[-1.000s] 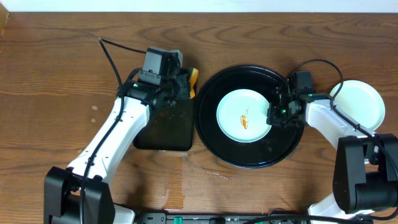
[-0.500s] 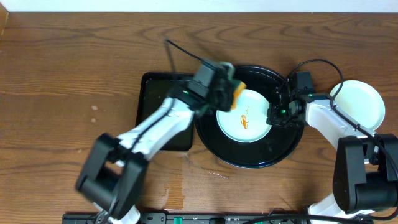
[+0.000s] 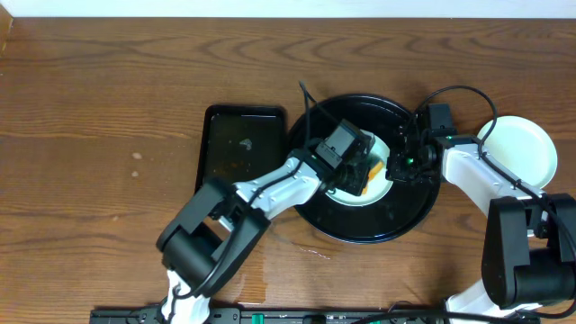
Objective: Clean dirty plates on tray and stack at the side
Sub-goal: 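Scrub the light-green plate with the sponge in the left gripper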
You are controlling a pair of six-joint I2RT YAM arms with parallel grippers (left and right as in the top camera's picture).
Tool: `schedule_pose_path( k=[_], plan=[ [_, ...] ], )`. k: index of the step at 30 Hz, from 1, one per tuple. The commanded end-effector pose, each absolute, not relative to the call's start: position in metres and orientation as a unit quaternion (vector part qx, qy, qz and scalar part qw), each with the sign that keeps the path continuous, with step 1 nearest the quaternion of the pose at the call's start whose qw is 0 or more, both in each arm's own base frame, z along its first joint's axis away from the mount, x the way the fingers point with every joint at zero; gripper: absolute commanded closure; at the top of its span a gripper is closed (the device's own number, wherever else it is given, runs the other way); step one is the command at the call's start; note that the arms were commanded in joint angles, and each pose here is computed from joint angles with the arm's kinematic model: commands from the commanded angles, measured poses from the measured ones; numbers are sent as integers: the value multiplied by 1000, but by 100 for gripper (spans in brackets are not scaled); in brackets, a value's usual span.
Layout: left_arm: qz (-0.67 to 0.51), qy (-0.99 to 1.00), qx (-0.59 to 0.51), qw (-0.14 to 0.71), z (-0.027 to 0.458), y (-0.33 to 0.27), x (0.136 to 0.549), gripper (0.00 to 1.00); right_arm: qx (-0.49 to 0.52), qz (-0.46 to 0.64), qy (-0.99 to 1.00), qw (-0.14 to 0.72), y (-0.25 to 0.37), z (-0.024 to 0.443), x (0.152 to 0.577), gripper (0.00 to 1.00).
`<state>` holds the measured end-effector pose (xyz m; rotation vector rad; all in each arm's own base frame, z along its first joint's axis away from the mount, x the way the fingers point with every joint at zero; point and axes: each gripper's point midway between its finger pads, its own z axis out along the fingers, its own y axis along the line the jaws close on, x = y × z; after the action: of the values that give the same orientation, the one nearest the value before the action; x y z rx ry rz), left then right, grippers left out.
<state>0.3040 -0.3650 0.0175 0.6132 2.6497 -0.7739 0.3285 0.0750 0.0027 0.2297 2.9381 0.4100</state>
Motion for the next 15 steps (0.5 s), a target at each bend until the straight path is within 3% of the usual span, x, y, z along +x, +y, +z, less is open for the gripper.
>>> schedule_pose_path(
  k=[1,4,10,15],
  plan=[
    [-277,925,211,152,16,-372,305,92,78,122,987,66,71,-5,317,99],
    [-260,923,229,164,12,-368,310,92,78,122,987,66,71,-5,317,99],
    [-116,940,195,256,6,-316,363,92,78,121,987,64,71,-5,316,99],
    [-111,945,169,257,7,-297,378,92,78,121,987,64,70,-5,316,99]
  ],
)
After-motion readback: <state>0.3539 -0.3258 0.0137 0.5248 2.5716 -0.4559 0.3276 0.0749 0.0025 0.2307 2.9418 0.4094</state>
